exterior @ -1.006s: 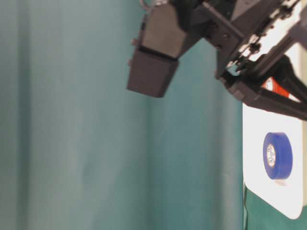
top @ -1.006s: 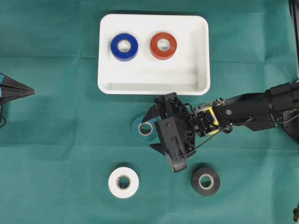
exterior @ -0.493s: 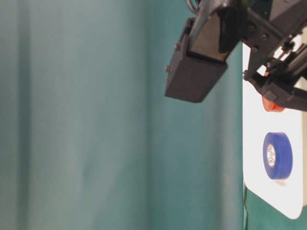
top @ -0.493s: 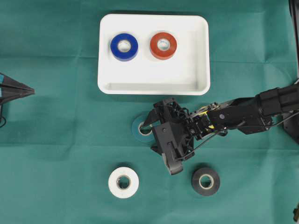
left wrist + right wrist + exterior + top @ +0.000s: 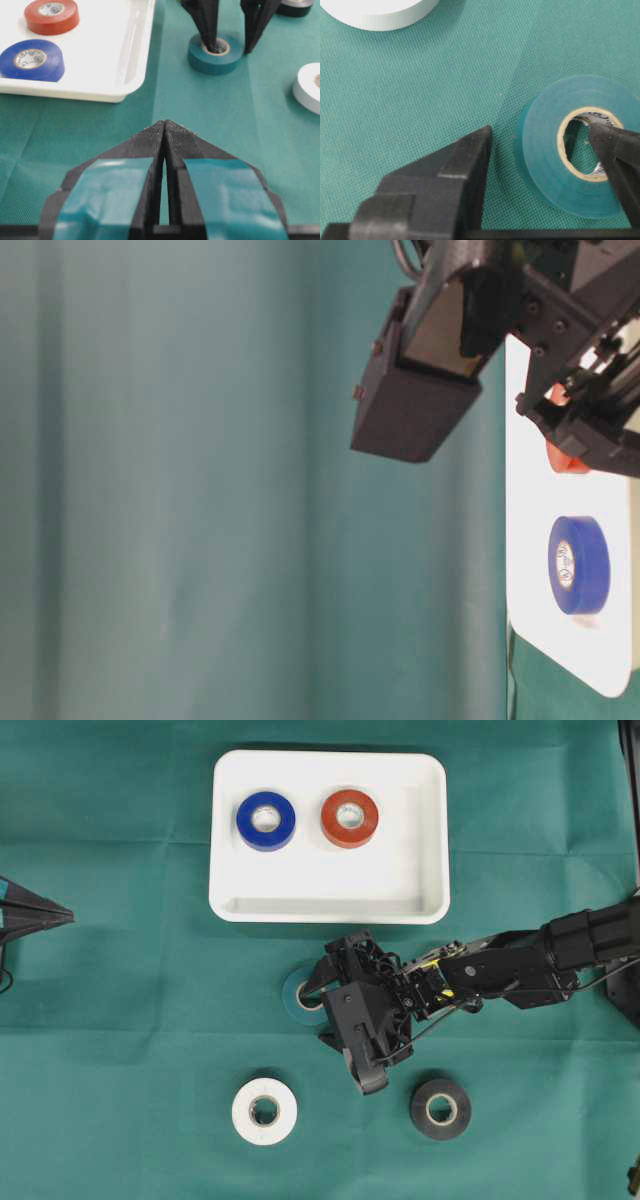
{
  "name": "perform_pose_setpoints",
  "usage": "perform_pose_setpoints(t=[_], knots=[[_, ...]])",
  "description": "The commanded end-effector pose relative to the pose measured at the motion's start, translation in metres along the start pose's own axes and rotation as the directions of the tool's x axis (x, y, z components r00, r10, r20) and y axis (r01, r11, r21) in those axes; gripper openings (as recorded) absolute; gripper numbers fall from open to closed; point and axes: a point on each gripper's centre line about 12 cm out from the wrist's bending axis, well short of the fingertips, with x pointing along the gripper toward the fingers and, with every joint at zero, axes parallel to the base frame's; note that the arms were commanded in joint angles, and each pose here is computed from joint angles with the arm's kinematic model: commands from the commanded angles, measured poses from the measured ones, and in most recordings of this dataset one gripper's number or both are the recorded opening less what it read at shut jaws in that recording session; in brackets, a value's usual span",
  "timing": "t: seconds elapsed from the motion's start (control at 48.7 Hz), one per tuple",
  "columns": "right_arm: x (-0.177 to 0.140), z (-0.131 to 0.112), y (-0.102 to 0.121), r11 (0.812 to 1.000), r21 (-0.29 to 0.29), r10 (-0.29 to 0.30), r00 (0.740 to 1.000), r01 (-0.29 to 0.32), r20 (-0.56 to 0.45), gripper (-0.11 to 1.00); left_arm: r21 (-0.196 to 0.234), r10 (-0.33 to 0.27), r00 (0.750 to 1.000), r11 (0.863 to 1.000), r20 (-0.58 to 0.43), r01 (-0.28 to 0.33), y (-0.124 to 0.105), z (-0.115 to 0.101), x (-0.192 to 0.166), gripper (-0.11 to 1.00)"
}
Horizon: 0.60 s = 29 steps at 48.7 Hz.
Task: Put the tape into the white case with the right arm.
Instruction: 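Lower the right gripper and grasp the teal tape roll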
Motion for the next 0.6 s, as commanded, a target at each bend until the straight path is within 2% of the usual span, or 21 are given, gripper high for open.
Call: perform_pose_setpoints(t=[0.0, 0.123, 0.226, 0.575], knots=[[-0.002, 0.012, -0.001, 1.000, 0.003, -0.004, 1.000, 0.003, 0.029, 0.44, 0.001, 0.003, 1.000, 1.000, 0.011, -0.003, 0.000, 0.004, 0.000, 0.01], [-0.002, 0.015, -0.002, 1.000, 0.005, -0.006, 0.999, 0.005, 0.035, 0.16, 0.000, 0.001, 1.000, 1.000, 0.011, -0.001, 0.000, 0.004, 0.000, 0.01], [-0.004, 0.020, -0.002, 1.000, 0.006, -0.007, 0.999, 0.007, 0.048, 0.02, -0.001, 0.003, 1.000, 1.000, 0.009, -0.003, 0.000, 0.004, 0.000, 0.01], [-0.007, 0.023, -0.002, 1.000, 0.005, -0.007, 0.998, 0.007, 0.060, 0.02, 0.001, 0.001, 1.000, 1.000, 0.009, -0.001, 0.000, 0.004, 0.000, 0.01]])
